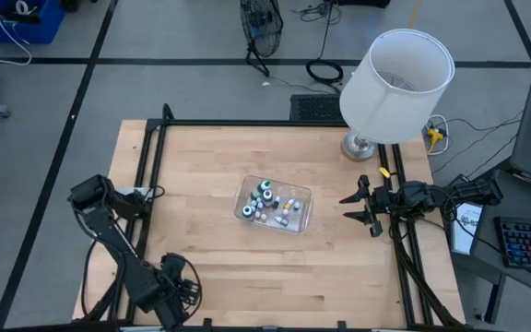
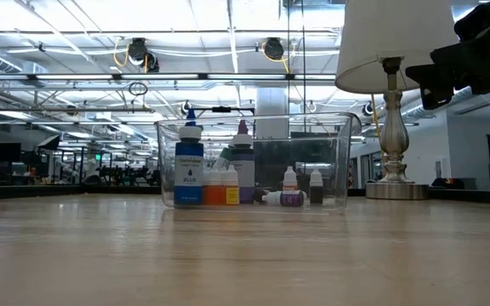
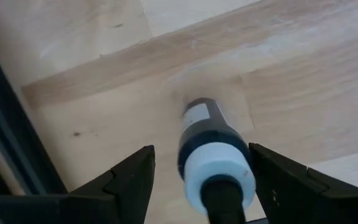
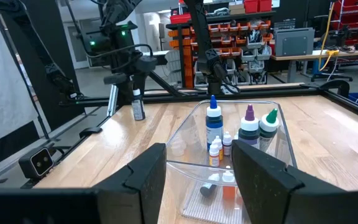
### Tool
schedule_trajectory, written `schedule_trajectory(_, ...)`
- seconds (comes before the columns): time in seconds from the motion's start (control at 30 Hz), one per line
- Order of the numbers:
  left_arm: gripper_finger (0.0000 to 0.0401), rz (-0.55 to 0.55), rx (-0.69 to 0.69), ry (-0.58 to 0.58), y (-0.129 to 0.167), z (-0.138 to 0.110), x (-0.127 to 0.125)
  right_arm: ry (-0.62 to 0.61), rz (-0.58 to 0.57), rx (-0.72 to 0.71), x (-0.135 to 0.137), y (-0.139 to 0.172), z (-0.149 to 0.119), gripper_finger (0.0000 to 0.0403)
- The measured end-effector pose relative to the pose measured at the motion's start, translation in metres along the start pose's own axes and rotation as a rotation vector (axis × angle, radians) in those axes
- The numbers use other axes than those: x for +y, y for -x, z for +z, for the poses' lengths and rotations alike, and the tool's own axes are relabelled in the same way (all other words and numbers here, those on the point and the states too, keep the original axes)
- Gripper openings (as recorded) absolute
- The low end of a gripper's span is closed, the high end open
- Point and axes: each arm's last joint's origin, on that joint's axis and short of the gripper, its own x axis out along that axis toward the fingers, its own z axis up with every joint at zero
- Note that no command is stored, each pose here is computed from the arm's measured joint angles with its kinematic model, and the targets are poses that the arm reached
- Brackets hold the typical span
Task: Pick & Place food coloring
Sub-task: Put the large black food coloring bottle into the transparent bin
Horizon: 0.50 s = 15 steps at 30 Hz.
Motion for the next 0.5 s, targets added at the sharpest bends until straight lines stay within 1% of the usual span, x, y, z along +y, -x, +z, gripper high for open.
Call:
schedule_trajectory(0.23,0.0255,-0.024,0.017,-0.001,-0.0032,-0.0013,-0.0018,0.0,0.0,0.0,0.0,0.0,0.0,0.0169)
schedule_trajectory(0.43,0.0254,-0.028,0.021,0.05,-0.0032,-0.0016,-0.0023,0.0,0.0,0.0,0.0,0.0,0.0,0.0169)
schedule_trajectory(0.5,0.0247,-0.034,0.009,0.069,-0.0032,-0.001,-0.0024,0.0,0.0,0.0,0.0,0.0,0.0,0.0169)
